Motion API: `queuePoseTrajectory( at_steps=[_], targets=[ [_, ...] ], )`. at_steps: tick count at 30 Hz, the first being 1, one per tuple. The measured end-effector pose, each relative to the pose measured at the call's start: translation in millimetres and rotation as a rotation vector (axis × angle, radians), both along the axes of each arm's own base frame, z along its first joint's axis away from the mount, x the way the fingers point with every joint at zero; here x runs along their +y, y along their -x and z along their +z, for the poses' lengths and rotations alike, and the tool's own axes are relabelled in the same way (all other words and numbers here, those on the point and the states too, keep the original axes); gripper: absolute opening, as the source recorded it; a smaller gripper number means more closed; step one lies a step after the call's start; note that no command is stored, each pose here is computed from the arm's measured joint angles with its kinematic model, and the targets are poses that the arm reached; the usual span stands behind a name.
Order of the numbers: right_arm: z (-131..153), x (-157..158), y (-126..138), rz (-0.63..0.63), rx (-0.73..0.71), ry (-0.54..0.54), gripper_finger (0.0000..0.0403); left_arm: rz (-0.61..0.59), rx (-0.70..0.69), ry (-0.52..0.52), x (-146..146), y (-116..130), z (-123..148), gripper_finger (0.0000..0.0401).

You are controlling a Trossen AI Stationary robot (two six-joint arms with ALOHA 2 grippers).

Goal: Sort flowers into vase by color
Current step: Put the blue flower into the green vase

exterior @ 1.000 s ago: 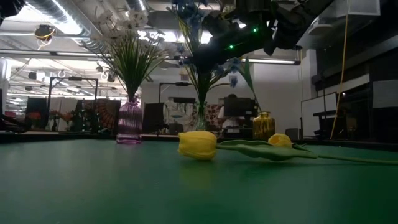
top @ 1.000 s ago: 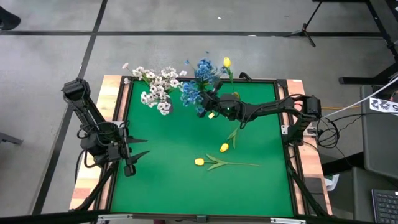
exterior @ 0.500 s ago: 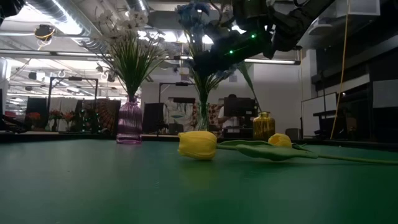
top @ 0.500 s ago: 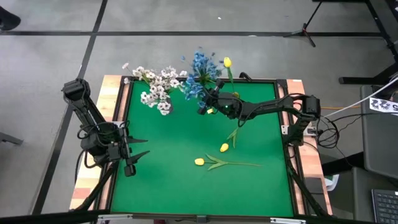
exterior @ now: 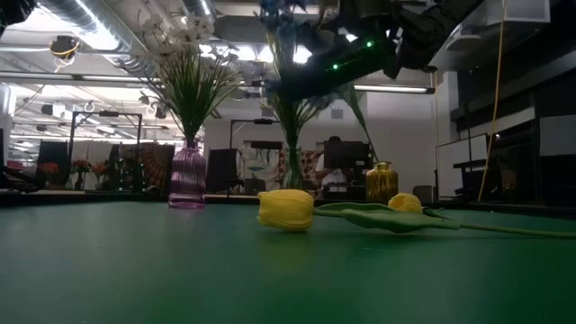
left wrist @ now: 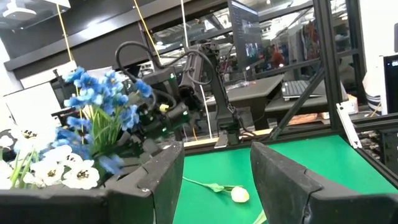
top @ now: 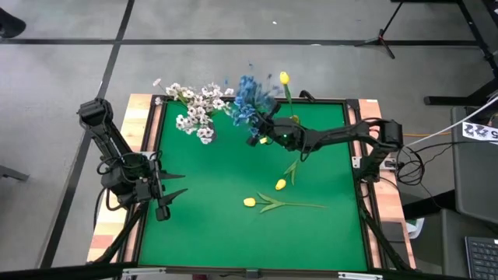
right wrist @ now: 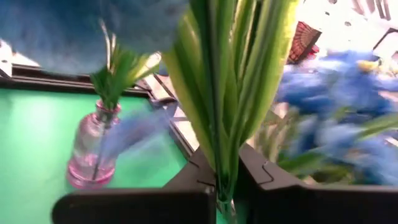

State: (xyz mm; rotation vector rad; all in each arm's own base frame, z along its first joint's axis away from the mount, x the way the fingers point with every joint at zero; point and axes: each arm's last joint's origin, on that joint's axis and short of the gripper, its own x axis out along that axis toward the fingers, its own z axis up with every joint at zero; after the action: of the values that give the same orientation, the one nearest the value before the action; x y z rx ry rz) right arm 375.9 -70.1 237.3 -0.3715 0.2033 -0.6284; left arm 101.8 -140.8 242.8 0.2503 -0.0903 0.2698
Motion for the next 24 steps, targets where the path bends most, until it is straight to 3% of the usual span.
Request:
queuePoseTrajectory(
  at_steps=[7, 11, 24],
  targets=[
    [16.3, 14.3, 5.3, -0.006, -0.023, 0.027, 0.0017, 0.002, 0.002, -0.004, 0.0, 0.0, 0.0, 0.0182],
    [18.6, 6.2, 10.1, -0.06, 0.005, 0.029, 0.0017, 0.003, 0.005, -0.019, 0.0, 0.0, 0.0, 0.0182],
    [21.1, 4.6, 11.3, -0.017, -0.003, 0.013, 0.0017, 0.004, 0.006, -0.02, 0.1, 0.1, 0.1, 0.0182]
  ],
)
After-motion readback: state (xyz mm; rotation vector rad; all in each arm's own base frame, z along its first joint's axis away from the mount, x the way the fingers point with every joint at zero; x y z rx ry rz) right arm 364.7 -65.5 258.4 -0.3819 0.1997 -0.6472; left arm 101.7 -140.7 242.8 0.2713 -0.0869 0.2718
